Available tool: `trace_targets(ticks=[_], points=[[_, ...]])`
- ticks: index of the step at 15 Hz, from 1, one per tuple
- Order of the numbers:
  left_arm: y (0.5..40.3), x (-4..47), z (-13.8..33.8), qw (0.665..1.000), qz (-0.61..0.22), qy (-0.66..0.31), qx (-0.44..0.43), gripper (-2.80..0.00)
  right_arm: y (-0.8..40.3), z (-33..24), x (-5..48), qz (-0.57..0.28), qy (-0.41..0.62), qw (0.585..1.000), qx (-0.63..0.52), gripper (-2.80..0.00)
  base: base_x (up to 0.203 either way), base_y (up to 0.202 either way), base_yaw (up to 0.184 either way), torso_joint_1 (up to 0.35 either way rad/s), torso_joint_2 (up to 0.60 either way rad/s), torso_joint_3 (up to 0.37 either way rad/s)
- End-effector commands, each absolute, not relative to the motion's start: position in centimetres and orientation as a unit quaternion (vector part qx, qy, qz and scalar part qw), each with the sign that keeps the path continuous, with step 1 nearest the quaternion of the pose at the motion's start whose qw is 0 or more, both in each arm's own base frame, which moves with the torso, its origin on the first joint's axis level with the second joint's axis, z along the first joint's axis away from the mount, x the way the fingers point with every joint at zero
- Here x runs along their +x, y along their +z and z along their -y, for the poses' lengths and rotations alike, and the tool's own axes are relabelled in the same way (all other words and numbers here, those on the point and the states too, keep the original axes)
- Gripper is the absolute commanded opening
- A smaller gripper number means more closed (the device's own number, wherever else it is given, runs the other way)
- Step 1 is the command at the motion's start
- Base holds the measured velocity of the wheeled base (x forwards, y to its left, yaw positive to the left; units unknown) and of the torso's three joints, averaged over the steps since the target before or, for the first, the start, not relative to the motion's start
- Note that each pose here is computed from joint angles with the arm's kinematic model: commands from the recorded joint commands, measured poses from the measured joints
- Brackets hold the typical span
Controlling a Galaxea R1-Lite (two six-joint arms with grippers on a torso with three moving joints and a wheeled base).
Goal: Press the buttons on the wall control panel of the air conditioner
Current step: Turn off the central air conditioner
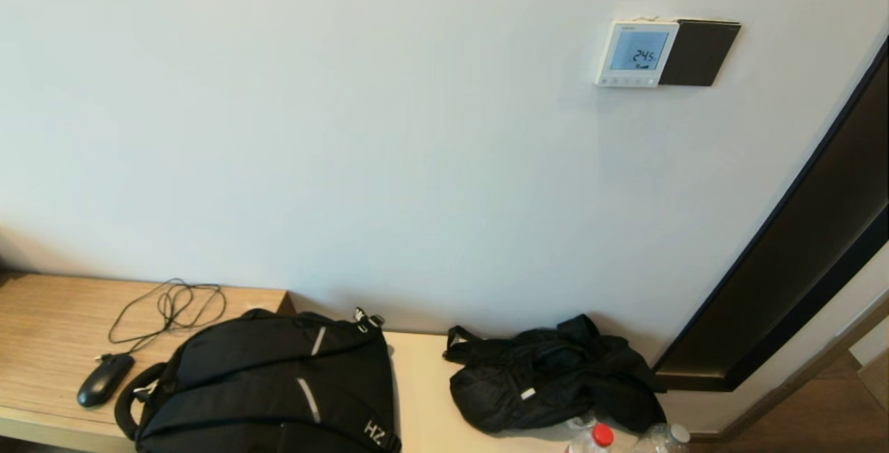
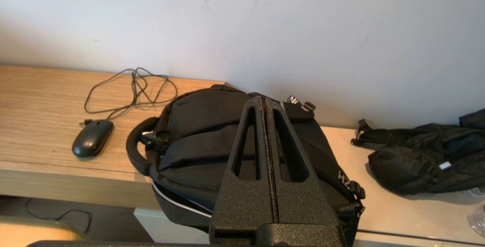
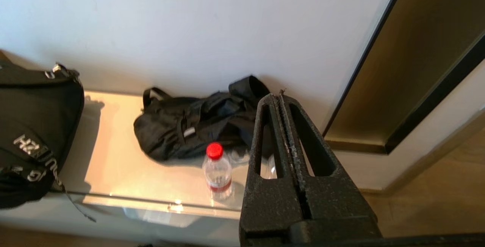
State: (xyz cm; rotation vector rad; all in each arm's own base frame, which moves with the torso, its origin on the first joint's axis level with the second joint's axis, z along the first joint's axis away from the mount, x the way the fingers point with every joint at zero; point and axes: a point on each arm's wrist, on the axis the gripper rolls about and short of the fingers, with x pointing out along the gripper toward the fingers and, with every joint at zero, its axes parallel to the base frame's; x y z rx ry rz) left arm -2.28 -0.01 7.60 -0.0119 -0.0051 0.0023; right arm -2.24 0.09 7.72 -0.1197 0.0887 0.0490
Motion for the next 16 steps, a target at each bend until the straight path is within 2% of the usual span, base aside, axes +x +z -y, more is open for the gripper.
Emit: trace_targets(ticks=[1,16], points=[[7.61,-2.28,0.01,1.0,0.003,0.002,-0.006,-2.8,7.6,-0.1,-2.59,-0.027,0.023,0.998,-0.061,-2.8,0.0,0.0,0.0,0.0,0.0,0.0],[7.61,-2.28,0.01,1.0,0.003,0.002,-0.006,-2.8,7.62,-0.09,-2.64,-0.025,0.025,0.997,-0.062,-2.8,0.0,0.0,0.0,0.0,0.0,0.0]])
